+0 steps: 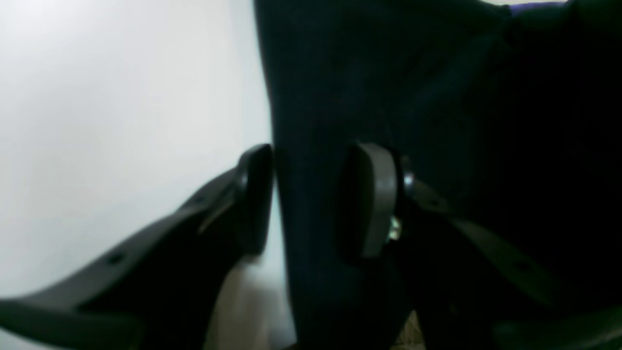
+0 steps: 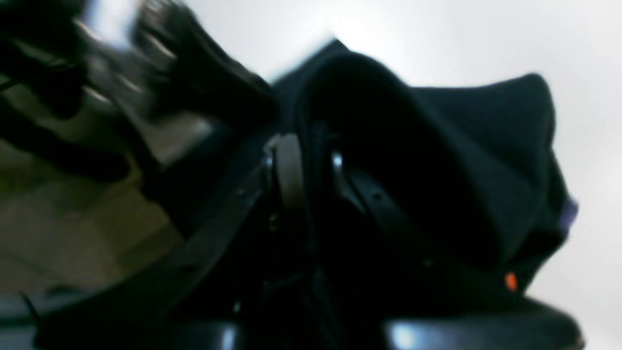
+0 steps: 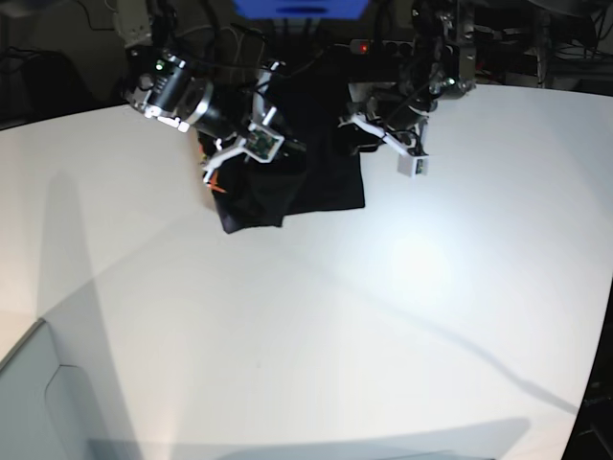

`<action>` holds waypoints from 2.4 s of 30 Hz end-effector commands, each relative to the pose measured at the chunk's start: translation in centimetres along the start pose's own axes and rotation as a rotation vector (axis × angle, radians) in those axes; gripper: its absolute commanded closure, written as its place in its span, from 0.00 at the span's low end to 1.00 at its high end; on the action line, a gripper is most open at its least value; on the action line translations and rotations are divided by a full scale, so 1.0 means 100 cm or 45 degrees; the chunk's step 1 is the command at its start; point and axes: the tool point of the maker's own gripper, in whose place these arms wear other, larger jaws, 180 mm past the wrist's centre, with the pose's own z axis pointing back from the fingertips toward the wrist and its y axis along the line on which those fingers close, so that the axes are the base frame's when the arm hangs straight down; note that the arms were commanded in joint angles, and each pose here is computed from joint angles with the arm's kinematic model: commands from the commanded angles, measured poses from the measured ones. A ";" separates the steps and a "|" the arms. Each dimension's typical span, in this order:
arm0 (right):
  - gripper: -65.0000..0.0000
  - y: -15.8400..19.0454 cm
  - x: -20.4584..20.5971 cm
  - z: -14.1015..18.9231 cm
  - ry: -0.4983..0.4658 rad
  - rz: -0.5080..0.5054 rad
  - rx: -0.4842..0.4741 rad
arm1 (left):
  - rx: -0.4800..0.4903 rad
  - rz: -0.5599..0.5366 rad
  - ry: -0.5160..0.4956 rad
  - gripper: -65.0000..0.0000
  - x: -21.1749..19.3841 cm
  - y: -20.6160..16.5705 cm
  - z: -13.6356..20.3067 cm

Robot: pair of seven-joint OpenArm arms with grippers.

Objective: Fold the T-shirt properly
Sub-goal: 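Grasp the shirt's end with the right gripper and fold it over, then fold the shirt end over the stack with the right gripper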

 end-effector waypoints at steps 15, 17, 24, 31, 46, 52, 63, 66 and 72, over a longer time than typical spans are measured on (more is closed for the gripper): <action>1.00 0.004 0.013 -0.045 -0.081 -0.096 0.097 | 0.050 -0.009 0.043 0.59 -0.009 0.010 0.005; 1.00 0.008 0.015 -0.046 -0.086 -0.090 0.113 | 0.049 -0.008 0.043 0.59 -0.009 0.009 0.005; 1.00 0.016 0.028 -0.052 -0.117 -0.049 0.155 | 0.020 -0.065 -0.025 0.59 0.008 -0.006 0.017; 0.89 0.014 0.033 -0.055 -0.132 -0.045 0.148 | 0.061 -0.108 -0.006 0.59 0.007 0.008 0.025; 0.33 0.008 0.026 -0.048 -0.104 -0.012 0.137 | 0.148 -0.092 -0.077 0.59 0.024 0.031 0.045; 0.32 0.001 0.038 -0.034 -0.139 0.058 0.100 | 0.166 -0.109 -0.134 0.59 0.035 0.031 0.059; 0.33 -0.057 0.019 -0.003 -0.103 -0.024 -0.153 | 0.319 -0.057 -0.218 0.59 0.050 0.072 0.087; 0.36 -0.073 0.017 0.005 -0.098 -0.033 -0.214 | 0.339 -0.051 -0.232 0.59 0.053 0.077 0.091; 0.81 -0.073 0.010 0.004 -0.082 -0.052 -0.214 | 0.345 -0.053 -0.235 0.59 0.054 0.079 0.092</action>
